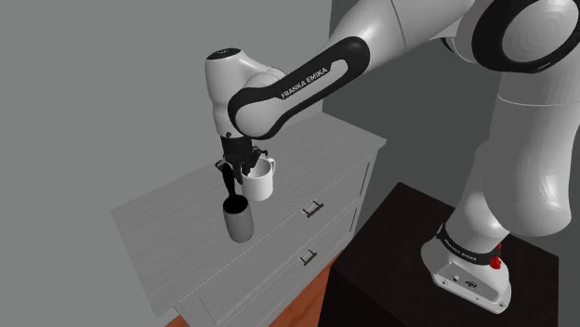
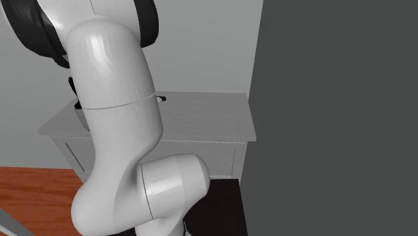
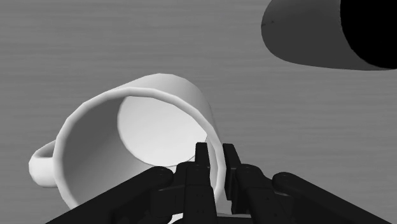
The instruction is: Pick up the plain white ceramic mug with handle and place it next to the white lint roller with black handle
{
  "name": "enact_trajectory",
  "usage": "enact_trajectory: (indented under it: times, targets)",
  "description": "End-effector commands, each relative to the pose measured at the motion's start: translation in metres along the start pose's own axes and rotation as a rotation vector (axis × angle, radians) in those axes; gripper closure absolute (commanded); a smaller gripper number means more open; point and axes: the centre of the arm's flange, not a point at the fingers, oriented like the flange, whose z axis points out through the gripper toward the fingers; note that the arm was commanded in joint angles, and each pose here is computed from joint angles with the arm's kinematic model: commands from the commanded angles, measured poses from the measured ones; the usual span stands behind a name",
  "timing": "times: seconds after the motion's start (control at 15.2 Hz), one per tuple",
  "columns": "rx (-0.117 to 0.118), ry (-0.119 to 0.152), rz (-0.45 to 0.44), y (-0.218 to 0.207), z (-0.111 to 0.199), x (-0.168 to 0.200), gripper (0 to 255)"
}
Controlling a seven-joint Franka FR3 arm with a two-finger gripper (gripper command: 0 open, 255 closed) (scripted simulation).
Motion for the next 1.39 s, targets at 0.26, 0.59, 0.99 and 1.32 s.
enact_trajectory:
  times: [0.26, 0.59, 0.99, 1.32]
  targets:
    - [0.000, 0.001, 0.000, 0.000, 0.000, 0.000, 0]
    - [0.000, 0.001, 0.000, 0.000, 0.000, 0.000, 0]
    - [0.000, 0.001, 0.000, 0.000, -0.050, 0.000, 0]
    - [0.000, 0.001, 0.000, 0.000, -0.050, 0.000, 0]
